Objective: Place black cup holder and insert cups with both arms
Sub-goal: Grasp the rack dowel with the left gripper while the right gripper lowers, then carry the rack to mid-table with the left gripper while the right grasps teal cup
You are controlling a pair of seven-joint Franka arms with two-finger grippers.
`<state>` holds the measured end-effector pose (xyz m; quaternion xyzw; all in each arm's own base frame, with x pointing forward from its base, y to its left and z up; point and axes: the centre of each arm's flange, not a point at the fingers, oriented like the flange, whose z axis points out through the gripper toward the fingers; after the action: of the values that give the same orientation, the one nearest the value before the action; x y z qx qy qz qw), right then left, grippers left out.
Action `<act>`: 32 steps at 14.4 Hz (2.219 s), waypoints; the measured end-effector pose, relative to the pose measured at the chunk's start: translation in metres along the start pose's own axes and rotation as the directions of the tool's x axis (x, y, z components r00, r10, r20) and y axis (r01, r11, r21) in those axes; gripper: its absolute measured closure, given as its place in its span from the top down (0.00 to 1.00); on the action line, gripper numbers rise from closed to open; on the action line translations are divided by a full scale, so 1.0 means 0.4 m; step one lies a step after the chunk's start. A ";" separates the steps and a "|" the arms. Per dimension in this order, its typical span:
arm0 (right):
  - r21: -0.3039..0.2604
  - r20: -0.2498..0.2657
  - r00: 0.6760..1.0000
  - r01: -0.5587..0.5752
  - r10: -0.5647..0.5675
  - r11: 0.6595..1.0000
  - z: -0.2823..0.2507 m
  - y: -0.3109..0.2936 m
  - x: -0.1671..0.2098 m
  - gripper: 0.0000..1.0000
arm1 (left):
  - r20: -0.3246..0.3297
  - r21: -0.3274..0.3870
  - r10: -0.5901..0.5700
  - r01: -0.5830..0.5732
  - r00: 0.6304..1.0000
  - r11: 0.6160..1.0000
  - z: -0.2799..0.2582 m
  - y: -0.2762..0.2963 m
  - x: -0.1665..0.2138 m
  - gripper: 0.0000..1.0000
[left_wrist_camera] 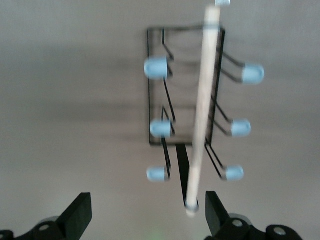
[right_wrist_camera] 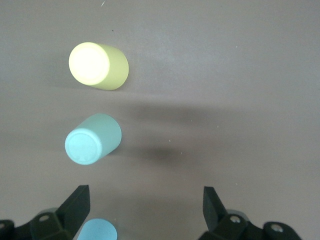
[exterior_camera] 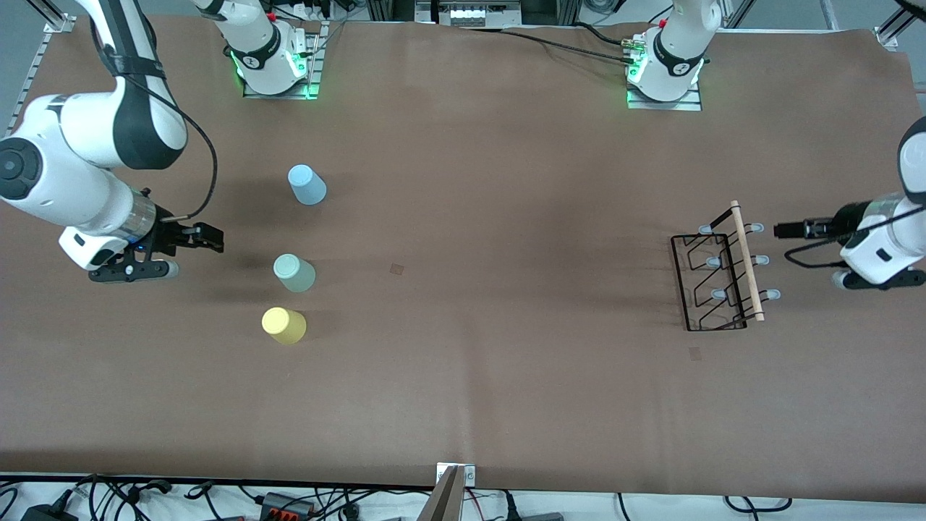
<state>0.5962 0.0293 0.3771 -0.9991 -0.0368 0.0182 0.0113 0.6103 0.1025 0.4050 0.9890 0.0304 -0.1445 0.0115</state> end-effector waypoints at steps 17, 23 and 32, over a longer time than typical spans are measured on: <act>0.001 -0.031 0.998 -0.063 0.063 0.998 0.099 -0.137 -0.008 1.00 | -0.230 0.041 0.117 -0.111 0.966 0.993 0.210 0.142 -0.004 0.53; 0.001 -0.029 0.998 -0.064 0.064 0.998 0.108 -0.136 -0.007 1.00 | -0.241 0.042 0.115 -0.108 0.964 0.993 0.189 0.140 -0.002 0.16; 0.003 -0.036 0.995 -0.091 0.091 0.996 0.102 -0.171 -0.005 1.00 | -0.238 0.000 0.123 -0.126 0.964 0.992 -0.008 0.582 -0.062 0.16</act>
<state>0.5879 0.0980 0.3381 -0.9999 0.0090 0.0008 0.0118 0.6024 -0.1309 0.4184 0.9990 -0.0295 -0.0241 0.0241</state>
